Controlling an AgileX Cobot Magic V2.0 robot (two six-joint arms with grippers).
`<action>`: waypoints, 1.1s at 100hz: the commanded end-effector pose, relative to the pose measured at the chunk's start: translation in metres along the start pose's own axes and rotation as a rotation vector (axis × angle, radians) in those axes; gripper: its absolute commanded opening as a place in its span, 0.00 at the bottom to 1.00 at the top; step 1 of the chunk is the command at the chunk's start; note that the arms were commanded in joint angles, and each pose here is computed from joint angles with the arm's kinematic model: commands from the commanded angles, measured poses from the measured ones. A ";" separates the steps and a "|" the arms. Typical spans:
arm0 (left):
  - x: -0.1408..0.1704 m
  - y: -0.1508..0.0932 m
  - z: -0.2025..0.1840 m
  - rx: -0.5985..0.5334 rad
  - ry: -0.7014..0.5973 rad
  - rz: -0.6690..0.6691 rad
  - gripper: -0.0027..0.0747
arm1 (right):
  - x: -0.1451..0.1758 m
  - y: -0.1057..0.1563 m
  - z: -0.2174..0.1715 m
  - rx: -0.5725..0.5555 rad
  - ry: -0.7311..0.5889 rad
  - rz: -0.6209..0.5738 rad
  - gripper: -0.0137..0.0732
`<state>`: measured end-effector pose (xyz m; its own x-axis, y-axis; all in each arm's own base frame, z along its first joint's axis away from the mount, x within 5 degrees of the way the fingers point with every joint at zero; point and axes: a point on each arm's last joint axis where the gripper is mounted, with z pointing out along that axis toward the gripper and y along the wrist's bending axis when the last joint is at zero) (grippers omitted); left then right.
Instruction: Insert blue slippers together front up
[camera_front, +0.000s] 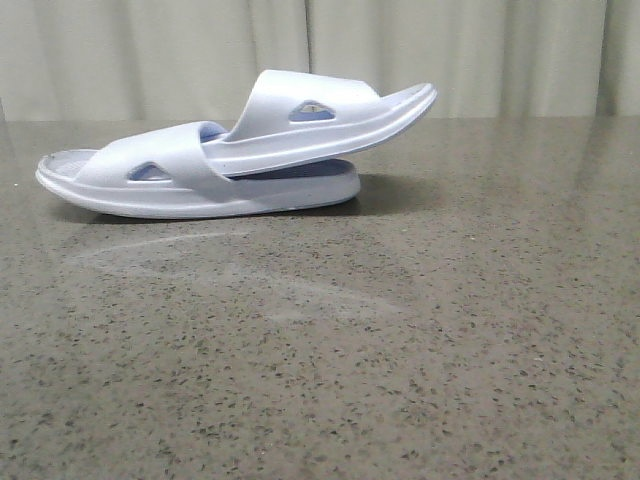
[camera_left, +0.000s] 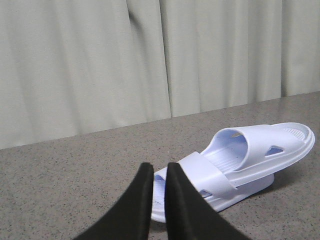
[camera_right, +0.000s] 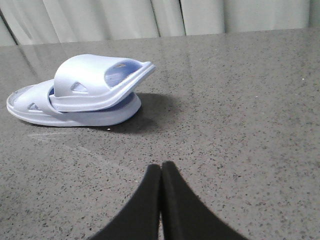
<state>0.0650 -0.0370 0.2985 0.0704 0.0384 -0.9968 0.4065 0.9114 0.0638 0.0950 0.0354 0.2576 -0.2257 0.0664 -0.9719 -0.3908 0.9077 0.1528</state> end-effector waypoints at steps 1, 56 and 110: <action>-0.007 0.000 -0.001 -0.006 -0.033 -0.034 0.05 | -0.010 0.000 -0.001 0.011 -0.046 0.005 0.07; -0.007 0.000 -0.001 -0.004 -0.035 -0.039 0.05 | -0.010 0.001 -0.001 0.004 -0.045 0.006 0.07; 0.005 0.002 -0.002 -0.025 0.023 -0.016 0.05 | -0.010 0.001 -0.001 0.004 -0.045 0.006 0.07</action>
<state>0.0652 -0.0372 0.2893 0.0448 0.0375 -0.9983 0.4103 0.9104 0.0526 0.0947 0.0355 0.2562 -0.2248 0.0630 -0.9724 -0.3887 0.9093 0.1488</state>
